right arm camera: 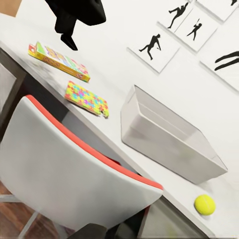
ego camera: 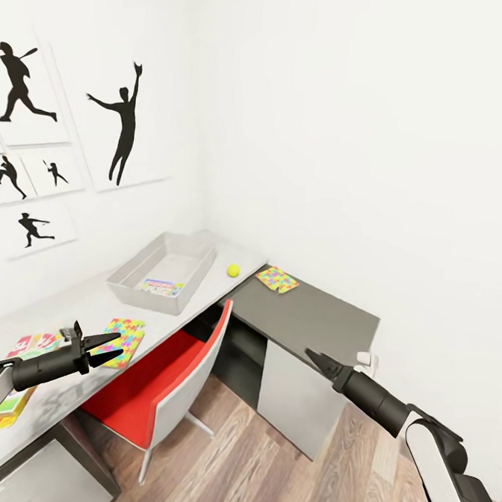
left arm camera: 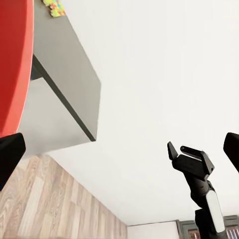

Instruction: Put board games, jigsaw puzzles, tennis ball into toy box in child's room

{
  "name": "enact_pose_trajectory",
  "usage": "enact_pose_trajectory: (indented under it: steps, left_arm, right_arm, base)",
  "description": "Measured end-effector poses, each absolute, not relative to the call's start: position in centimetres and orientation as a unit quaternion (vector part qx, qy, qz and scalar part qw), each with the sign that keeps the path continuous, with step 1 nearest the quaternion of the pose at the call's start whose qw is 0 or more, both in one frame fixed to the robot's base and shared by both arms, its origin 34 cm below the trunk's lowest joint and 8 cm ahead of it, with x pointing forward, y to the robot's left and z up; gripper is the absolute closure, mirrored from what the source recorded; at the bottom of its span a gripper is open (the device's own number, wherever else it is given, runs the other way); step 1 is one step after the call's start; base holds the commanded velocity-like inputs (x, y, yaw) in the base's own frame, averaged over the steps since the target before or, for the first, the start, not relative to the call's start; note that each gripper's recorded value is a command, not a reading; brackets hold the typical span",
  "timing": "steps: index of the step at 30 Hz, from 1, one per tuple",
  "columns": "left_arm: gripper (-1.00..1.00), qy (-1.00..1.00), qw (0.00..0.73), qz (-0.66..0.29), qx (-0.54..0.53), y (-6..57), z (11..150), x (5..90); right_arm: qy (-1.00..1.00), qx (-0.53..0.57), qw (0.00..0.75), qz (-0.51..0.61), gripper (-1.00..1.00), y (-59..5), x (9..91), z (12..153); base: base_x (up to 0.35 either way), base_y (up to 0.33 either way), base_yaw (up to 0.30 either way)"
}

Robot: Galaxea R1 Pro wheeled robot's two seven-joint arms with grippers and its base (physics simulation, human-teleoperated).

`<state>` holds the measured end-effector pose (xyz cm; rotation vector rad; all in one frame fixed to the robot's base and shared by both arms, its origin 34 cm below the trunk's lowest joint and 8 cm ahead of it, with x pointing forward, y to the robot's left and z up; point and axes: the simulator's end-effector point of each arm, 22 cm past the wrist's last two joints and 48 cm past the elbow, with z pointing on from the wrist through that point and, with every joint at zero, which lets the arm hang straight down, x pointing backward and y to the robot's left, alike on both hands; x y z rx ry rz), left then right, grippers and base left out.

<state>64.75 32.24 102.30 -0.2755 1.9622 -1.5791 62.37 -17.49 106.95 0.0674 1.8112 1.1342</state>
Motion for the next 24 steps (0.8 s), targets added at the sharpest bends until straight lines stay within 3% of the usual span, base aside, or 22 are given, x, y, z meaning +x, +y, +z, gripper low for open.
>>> enact_pose_trajectory:
  steps: [9,24]
  left_arm:
    - [-1.0,0.737,0.305,-0.595,-0.1,32.3,103.1,64.7]
    - [-1.0,0.733,0.313,-0.597,-0.093,32.2,104.3,64.6]
  right_arm:
    - [0.739,0.024,0.487,0.466,-1.0,-17.4,62.3,107.7]
    - [0.737,0.003,0.482,0.474,-1.0,-15.5,61.5,108.4]
  base:
    - [-0.028,0.006,-0.099]
    - [-0.101,0.0,-0.007]
